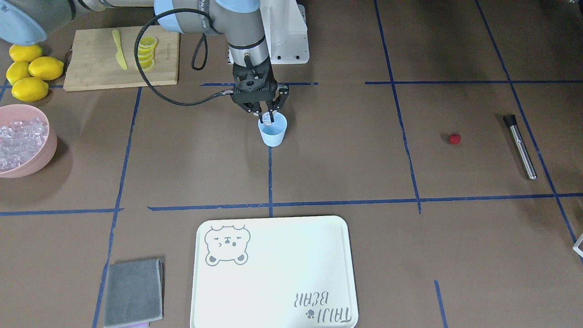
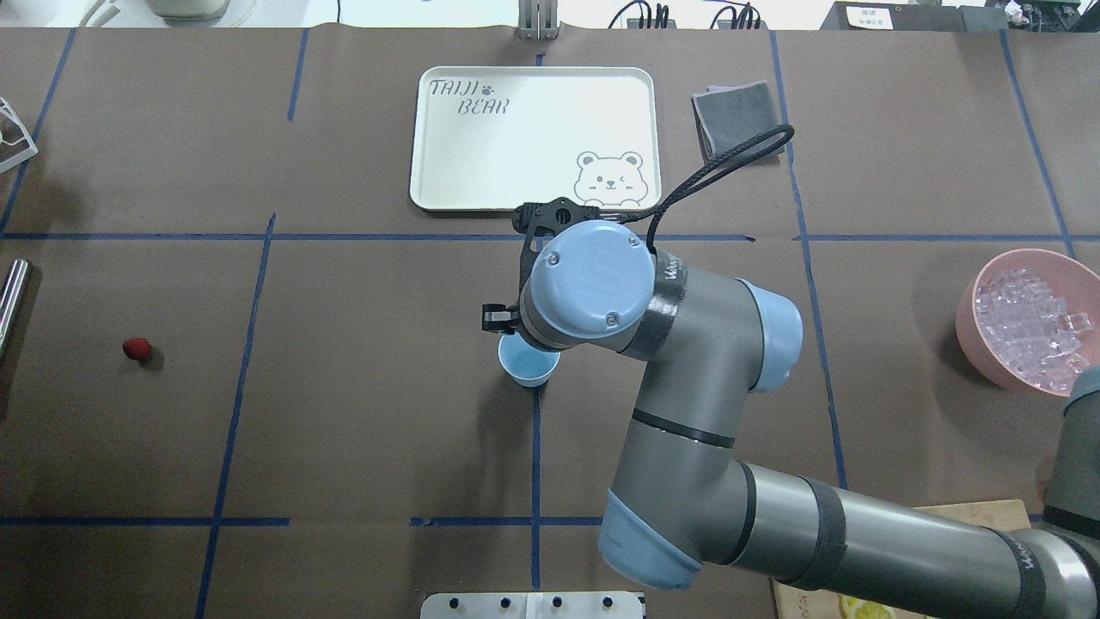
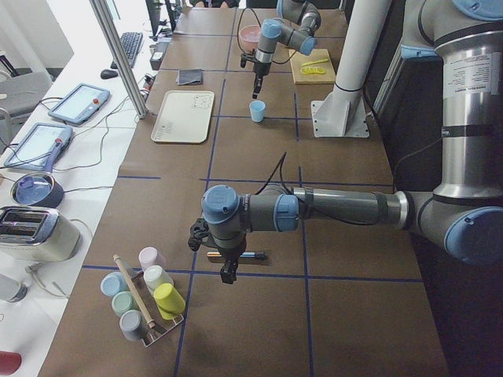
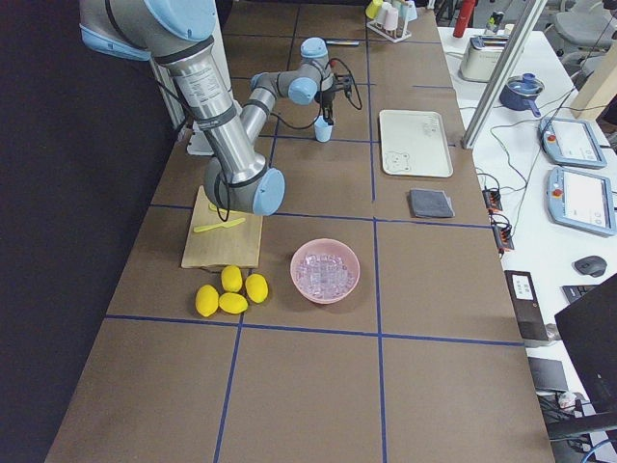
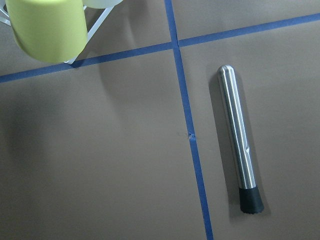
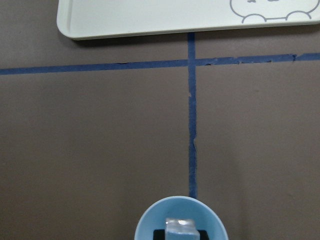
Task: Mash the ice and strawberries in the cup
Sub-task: 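Carry the ice cube over the light-blue cup and release it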
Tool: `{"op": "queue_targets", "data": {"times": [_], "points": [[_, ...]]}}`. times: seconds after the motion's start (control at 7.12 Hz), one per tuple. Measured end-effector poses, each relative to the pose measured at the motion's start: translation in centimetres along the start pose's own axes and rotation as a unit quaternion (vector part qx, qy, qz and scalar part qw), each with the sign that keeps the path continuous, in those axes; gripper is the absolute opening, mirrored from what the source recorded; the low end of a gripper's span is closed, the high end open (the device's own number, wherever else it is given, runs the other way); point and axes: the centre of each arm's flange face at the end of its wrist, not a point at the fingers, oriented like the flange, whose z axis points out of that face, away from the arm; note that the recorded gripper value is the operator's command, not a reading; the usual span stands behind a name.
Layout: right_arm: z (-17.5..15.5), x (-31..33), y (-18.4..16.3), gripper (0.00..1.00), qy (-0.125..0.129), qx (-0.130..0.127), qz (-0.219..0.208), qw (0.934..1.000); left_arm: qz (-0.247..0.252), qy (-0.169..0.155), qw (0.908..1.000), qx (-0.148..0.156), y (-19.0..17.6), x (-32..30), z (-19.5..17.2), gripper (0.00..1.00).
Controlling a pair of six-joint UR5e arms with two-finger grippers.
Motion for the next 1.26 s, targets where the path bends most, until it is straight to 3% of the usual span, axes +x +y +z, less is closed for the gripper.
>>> {"op": "queue_targets", "data": {"times": [0.14, 0.28, 0.42, 0.84, 1.26], "points": [[0.2, -0.9, 0.4, 0.16, 0.002, 0.001, 0.002, 1.0000, -0.001, 0.000, 1.0000, -0.001, 0.0, -0.1, 0.1, 1.00], [0.4, -1.0, 0.6, 0.53, 0.006, 0.000, 0.003, 1.0000, -0.001, 0.000, 1.0000, -0.001, 0.1, -0.1, 0.1, 1.00], [0.8, -0.8, 0.9, 0.99, 0.010, -0.002, 0.002, 0.9999, -0.001, 0.000, 1.0000, -0.001, 0.1, -0.1, 0.1, 1.00], [2.2, 0.1, 2.5, 0.99, 0.022, -0.013, -0.003, 0.9997, 0.003, -0.001, 1.0000, 0.003, -0.1, 0.2, -0.3, 1.00], [1.7, 0.5, 1.1, 0.99, 0.020, -0.008, 0.002, 0.9998, 0.005, -0.001, 1.0000, 0.005, -0.2, 0.4, -0.4, 1.00]]}}
